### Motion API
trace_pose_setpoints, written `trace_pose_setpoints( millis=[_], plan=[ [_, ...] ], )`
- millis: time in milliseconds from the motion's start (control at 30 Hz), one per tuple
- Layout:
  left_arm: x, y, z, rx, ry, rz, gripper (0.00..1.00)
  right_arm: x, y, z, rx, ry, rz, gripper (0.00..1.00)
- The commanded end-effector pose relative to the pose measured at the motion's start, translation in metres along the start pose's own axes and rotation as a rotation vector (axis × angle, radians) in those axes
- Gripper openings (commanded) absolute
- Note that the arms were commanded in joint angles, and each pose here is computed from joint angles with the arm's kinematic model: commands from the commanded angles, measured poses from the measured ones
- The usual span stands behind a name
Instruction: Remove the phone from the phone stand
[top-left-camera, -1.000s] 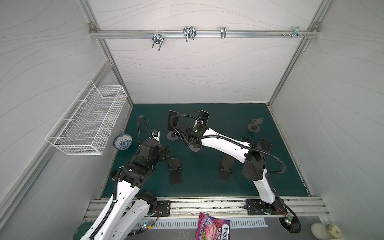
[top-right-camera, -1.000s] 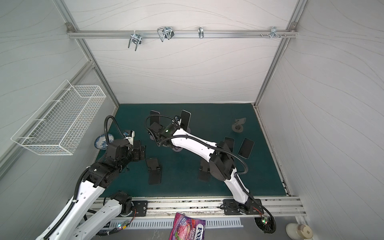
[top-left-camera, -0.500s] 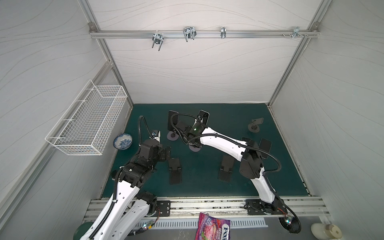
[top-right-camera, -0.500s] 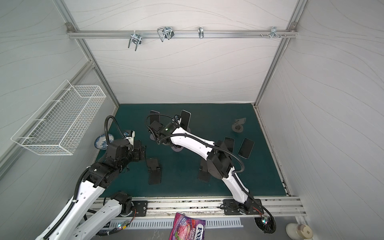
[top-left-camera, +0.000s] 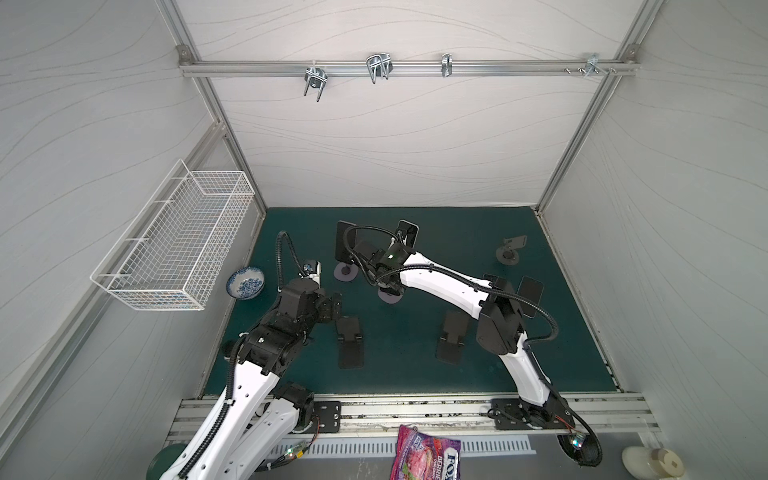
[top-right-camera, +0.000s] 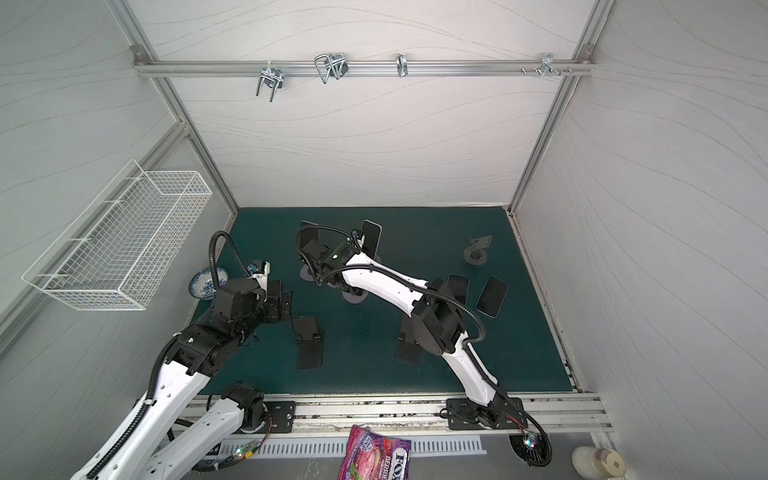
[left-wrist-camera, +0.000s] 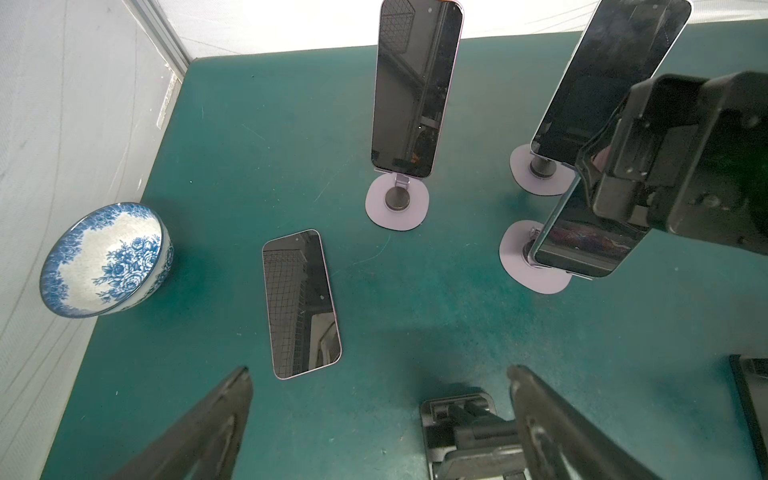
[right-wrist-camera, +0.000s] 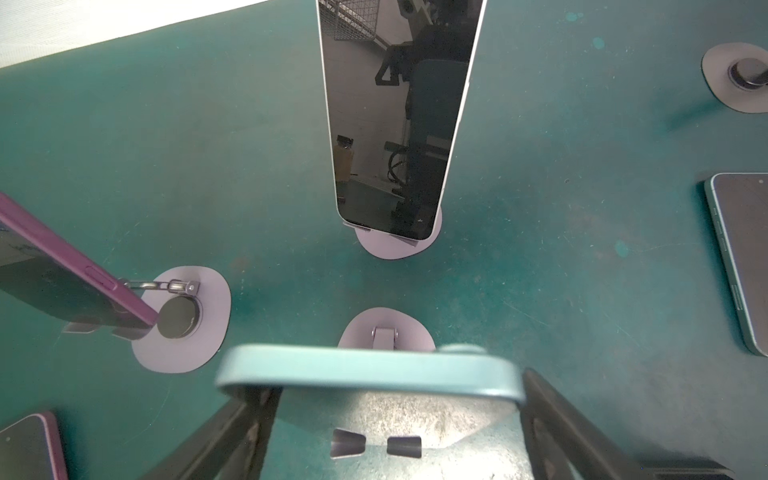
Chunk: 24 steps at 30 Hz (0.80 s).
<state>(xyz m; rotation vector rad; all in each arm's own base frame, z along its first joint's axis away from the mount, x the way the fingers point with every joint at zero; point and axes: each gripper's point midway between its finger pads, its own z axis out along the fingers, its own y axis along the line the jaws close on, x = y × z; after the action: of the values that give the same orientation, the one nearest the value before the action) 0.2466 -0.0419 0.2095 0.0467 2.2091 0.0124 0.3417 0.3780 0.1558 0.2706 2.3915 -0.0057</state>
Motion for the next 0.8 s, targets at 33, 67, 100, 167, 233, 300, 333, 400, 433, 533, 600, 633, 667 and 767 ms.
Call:
trace_pose_setpoints(
  millis=[33,67,100,167,233,300,333,400,433,533,600,633,667,767],
  plan=[
    [-0.005,0.000,-0.002,0.000,-0.021,0.005,0.97,0.001,0.004,0.008,0.003,0.002,0.007,0.89],
    [-0.005,0.000,-0.002,-0.001,-0.021,0.004,0.97,0.001,0.005,0.008,0.000,0.003,0.005,0.88],
    [-0.005,0.000,-0.002,0.000,-0.020,0.005,0.97,0.001,0.006,0.009,-0.004,0.003,0.007,0.88],
    [-0.005,0.000,-0.002,-0.001,-0.021,0.005,0.97,0.002,0.007,0.010,-0.009,0.004,0.007,0.87],
    [-0.005,0.000,-0.002,-0.001,-0.021,0.004,0.97,0.002,0.009,0.011,-0.015,0.003,0.008,0.85],
    [-0.005,0.000,-0.001,-0.001,-0.020,0.005,0.97,0.002,0.010,0.012,-0.017,0.002,0.009,0.85],
    [-0.005,-0.001,-0.001,0.000,-0.018,0.005,0.97,0.002,0.011,0.012,-0.018,0.002,0.011,0.85],
    [-0.005,0.000,-0.002,-0.001,-0.019,0.005,0.97,0.003,0.011,0.014,-0.018,0.002,0.012,0.84],
    [-0.005,0.000,-0.001,-0.002,-0.017,0.006,0.97,0.002,0.012,0.014,-0.021,0.001,0.014,0.83],
    [-0.005,-0.001,-0.001,0.000,-0.017,0.006,0.97,0.004,0.011,0.016,-0.016,0.007,0.012,0.82],
    [-0.005,-0.001,0.000,-0.001,-0.015,0.006,0.97,0.005,0.011,0.017,-0.015,0.009,0.011,0.82],
    [-0.005,-0.001,0.000,0.000,-0.015,0.006,0.97,0.006,0.011,0.018,-0.013,0.010,0.008,0.82],
    [-0.005,-0.001,-0.001,0.001,-0.016,0.005,0.97,0.006,0.010,0.017,-0.011,0.010,0.009,0.82],
    [-0.005,-0.001,-0.001,0.000,-0.016,0.005,0.97,0.006,0.008,0.018,-0.001,0.007,0.013,0.82]
  ],
)
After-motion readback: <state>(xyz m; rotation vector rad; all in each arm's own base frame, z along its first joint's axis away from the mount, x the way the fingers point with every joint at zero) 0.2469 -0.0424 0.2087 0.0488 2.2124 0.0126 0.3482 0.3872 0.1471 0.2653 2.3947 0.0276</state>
